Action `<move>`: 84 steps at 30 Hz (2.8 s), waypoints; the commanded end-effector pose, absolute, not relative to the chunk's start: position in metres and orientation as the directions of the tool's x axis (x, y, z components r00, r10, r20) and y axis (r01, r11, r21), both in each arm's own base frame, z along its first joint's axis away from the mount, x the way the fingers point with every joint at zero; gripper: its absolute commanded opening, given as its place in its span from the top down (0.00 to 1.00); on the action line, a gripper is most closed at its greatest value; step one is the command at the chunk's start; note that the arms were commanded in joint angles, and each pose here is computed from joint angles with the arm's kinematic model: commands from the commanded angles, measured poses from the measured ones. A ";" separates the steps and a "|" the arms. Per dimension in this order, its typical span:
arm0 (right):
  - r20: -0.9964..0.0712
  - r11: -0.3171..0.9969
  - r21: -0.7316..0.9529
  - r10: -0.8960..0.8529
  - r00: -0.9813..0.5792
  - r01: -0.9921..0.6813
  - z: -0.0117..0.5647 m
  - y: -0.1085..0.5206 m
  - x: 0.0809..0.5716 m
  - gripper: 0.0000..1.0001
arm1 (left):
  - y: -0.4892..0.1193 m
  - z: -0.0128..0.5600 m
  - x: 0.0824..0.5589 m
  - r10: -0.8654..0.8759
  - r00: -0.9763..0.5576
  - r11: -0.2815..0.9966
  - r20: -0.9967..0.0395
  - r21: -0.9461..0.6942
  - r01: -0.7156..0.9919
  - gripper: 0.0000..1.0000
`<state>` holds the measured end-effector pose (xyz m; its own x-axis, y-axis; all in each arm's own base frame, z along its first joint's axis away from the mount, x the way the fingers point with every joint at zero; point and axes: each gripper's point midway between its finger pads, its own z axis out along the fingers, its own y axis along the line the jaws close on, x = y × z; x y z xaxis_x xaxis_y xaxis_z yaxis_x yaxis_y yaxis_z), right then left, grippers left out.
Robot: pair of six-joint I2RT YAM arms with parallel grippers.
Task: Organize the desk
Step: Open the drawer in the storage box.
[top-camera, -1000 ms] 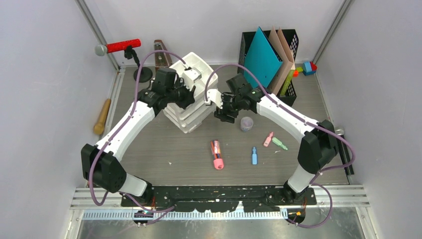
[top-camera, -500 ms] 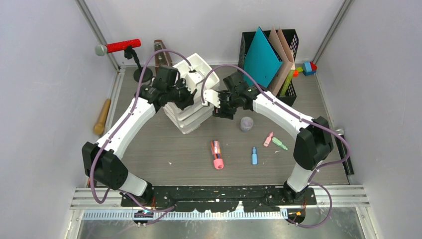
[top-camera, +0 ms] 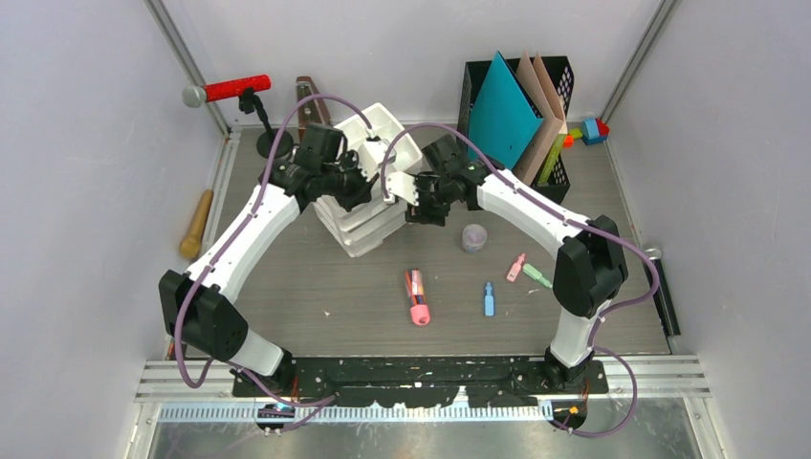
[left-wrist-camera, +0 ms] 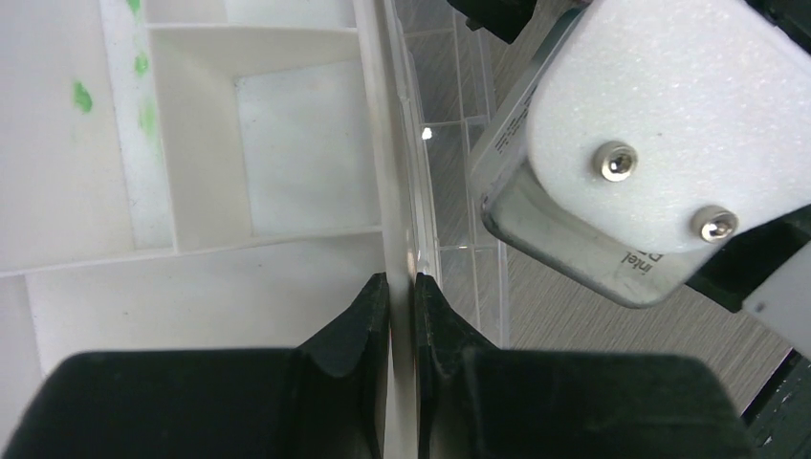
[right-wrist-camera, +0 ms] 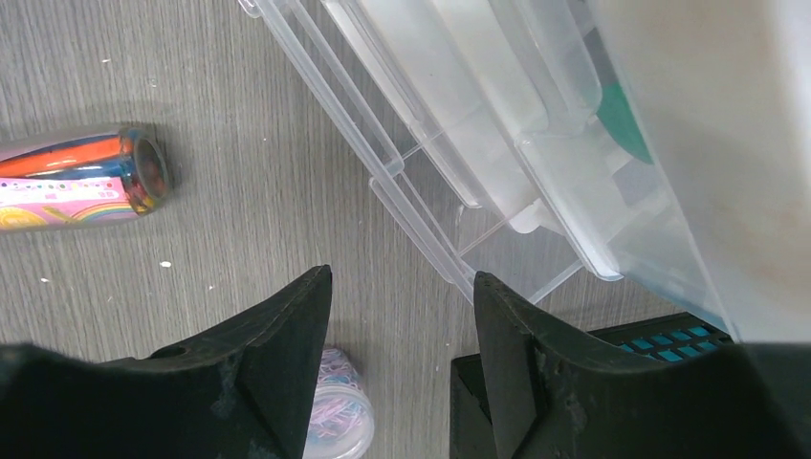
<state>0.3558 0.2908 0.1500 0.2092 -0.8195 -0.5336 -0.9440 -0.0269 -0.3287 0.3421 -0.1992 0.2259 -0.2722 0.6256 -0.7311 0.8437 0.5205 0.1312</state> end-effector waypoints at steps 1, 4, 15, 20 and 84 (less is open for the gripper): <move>-0.533 -0.069 -0.365 -0.802 0.269 -0.928 0.162 0.299 0.362 0.38 | -0.167 0.169 0.305 0.758 -0.395 0.483 -0.520 0.040 0.874 1.00; -0.521 -0.090 -0.358 -0.806 0.279 -0.929 0.154 0.299 0.361 0.39 | -0.165 0.168 0.308 0.758 -0.398 0.488 -0.516 0.044 0.872 1.00; -0.509 -0.133 -0.321 -0.811 0.290 -0.937 0.133 0.295 0.351 0.49 | -0.155 0.166 0.313 0.761 -0.411 0.494 -0.503 0.038 0.868 1.00; -0.505 -0.156 -0.298 -0.811 0.294 -0.942 0.135 0.290 0.341 0.56 | -0.149 0.168 0.316 0.767 -0.406 0.496 -0.497 0.058 0.866 1.00; -0.401 -0.218 -0.326 -0.849 0.344 -0.920 0.165 0.313 0.322 0.29 | -0.136 0.171 0.340 0.804 -0.373 0.471 -0.463 0.113 0.875 0.52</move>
<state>0.3112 0.3079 0.1693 0.3177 -0.8534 -0.4133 -0.9340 -0.2067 -0.2913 0.3605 -0.1724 0.2221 -0.2144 0.7418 -0.6354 0.8778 0.4317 0.2077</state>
